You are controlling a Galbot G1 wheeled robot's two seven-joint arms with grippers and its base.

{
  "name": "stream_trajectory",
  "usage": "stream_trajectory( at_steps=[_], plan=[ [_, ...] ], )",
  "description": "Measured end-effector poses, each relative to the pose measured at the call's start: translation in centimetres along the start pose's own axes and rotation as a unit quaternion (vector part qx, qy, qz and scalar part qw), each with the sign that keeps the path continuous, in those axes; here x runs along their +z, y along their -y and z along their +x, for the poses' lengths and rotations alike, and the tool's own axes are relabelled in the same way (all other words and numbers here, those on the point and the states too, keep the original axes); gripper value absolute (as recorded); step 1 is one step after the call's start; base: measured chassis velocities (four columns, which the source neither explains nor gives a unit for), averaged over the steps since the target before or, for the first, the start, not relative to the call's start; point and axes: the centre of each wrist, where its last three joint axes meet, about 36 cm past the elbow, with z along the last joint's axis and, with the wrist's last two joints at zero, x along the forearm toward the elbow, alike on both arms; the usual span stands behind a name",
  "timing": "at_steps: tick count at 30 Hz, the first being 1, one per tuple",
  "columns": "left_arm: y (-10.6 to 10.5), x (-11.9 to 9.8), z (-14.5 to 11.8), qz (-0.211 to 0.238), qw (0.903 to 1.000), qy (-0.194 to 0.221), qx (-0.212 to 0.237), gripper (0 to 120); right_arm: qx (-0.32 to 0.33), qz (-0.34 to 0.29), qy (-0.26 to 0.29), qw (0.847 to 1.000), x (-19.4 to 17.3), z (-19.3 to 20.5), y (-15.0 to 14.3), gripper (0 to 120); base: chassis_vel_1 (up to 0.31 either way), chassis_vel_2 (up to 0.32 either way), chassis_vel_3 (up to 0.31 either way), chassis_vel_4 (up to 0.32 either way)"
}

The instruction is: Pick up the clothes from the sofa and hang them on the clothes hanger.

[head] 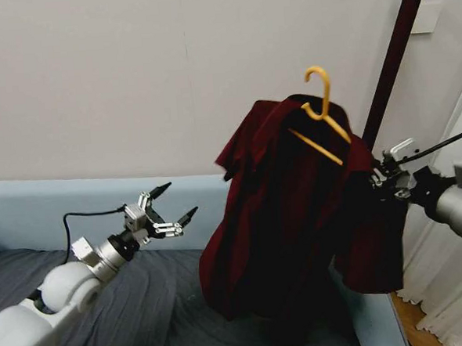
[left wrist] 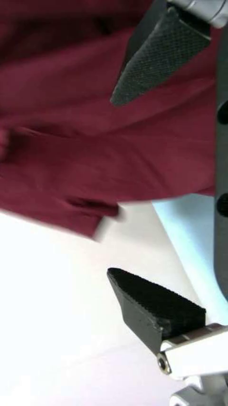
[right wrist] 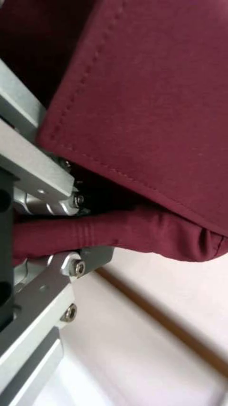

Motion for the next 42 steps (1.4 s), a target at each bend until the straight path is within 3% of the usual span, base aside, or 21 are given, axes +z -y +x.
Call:
stream_trajectory(
  at_steps=[4, 8, 11, 14, 20, 27, 33, 36, 42],
  plan=[
    [2.2, 2.4, 0.1, 0.008, 0.9998, -0.007, -0.02, 100, 0.064, 0.0, -0.02, 0.998, -2.2, 1.4, 0.6, 3, 0.0, 0.0, 0.0, 0.0],
    [2.4, 2.8, 0.0, 0.008, 0.9997, -0.009, -0.021, 100, 0.092, -0.004, -0.033, 0.995, -3.1, 1.2, 1.6, 3, 0.0, 0.0, 0.0, 0.0],
    [2.2, 2.8, -0.3, 0.005, 0.9997, -0.007, -0.025, 100, 0.131, -0.01, -0.044, 0.99, -4.3, 0.2, 3.8, 3, 0.0, 0.0, 0.0, 0.0],
    [2.3, 3.0, -0.7, 0.008, 0.9995, -0.002, -0.032, 100, 0.195, -0.028, -0.061, 0.979, -5.6, -2.4, 8.7, 3, 0.0, 0.0, 0.0, 0.0],
    [3.0, 3.6, -0.7, 0.01, 0.9993, 0.005, -0.035, 100, 0.261, -0.013, -0.073, 0.962, -4.6, -5.7, 13.8, 3, 0.0, 0.0, 0.0, 0.0],
    [3.6, 3.8, -0.9, 0.012, 0.999, 0.01, -0.042, 100, 0.279, 0.002, -0.086, 0.957, -3.9, -7.6, 16.7, 3, 0.0, 0.0, 0.0, 0.0],
    [3.9, 3.5, -0.8, 0.008, 0.9986, 0.012, -0.05, 100, 0.254, -0.017, -0.048, 0.966, -6.4, -8.7, 17.0, 3, 0.0, 0.0, 0.0, 0.0],
    [4.1, 3.2, -0.7, 0.008, 0.9983, 0.012, -0.056, 100, 0.227, -0.032, -0.021, 0.973, -5.7, -10.8, 16.7, 3, 0.0, 0.0, 0.0, 0.0],
    [4.1, 3.0, -0.1, 0.003, 0.998, 0.004, -0.062, 100, 0.231, -0.04, -0.01, 0.972, -6.5, -13.6, 16.7, 3, 0.0, 0.0, 0.0, 0.0]
  ],
)
